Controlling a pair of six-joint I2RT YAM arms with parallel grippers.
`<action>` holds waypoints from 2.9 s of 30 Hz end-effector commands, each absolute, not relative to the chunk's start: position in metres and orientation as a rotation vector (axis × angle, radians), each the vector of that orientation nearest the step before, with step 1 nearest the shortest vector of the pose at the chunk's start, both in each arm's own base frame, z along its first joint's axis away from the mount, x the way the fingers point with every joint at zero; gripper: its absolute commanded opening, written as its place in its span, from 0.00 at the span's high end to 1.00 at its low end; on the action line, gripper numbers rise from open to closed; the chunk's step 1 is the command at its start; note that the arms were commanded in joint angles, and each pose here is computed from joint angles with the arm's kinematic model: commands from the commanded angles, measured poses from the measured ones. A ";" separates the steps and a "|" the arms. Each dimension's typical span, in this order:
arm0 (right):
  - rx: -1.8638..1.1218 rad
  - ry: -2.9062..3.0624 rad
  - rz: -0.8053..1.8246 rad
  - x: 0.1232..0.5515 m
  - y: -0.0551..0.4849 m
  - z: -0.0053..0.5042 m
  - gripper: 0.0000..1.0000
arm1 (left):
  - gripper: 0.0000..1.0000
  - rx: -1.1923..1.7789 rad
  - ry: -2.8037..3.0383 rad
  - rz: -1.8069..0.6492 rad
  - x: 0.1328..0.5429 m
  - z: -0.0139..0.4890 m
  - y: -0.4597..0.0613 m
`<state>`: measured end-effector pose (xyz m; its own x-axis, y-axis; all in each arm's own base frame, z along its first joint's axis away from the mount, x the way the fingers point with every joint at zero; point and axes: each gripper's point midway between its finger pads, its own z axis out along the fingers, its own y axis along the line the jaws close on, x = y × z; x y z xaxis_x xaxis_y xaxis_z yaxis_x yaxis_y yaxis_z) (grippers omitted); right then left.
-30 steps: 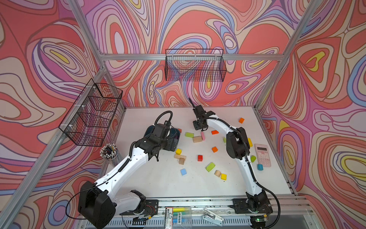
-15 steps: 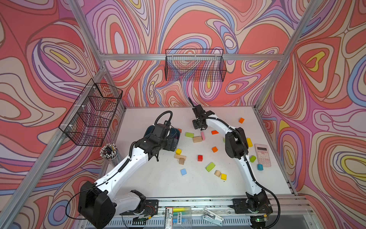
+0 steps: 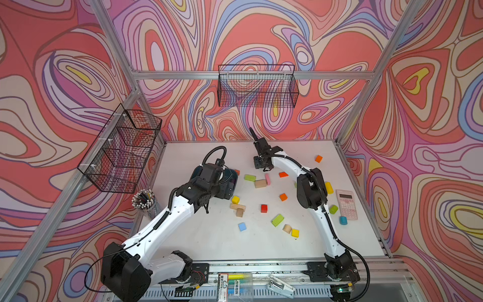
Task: Pick purple bricks into the storage bin
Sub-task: Pick up the building block from the center of the board, then place the building block in the storage box.
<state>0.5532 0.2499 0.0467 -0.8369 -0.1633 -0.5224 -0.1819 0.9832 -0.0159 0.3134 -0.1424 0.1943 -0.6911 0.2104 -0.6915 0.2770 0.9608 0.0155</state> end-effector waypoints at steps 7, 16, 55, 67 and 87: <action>-0.202 2.579 0.015 0.561 0.248 0.028 0.57 | 0.00 0.344 2.343 -0.090 0.316 0.194 -0.141; -0.179 2.510 0.073 0.568 0.253 0.065 0.76 | 0.00 0.323 2.355 -0.056 0.323 0.189 -0.139; -0.331 2.242 0.598 0.455 0.408 0.218 0.77 | 0.00 -0.351 2.363 -0.036 0.362 0.188 -0.023; -0.303 2.286 0.727 0.428 0.462 0.167 0.77 | 0.00 -0.457 2.312 0.077 0.353 0.198 0.003; -0.133 2.292 0.685 0.448 0.487 0.096 0.77 | 0.00 -0.462 2.315 -0.008 0.350 0.198 -0.006</action>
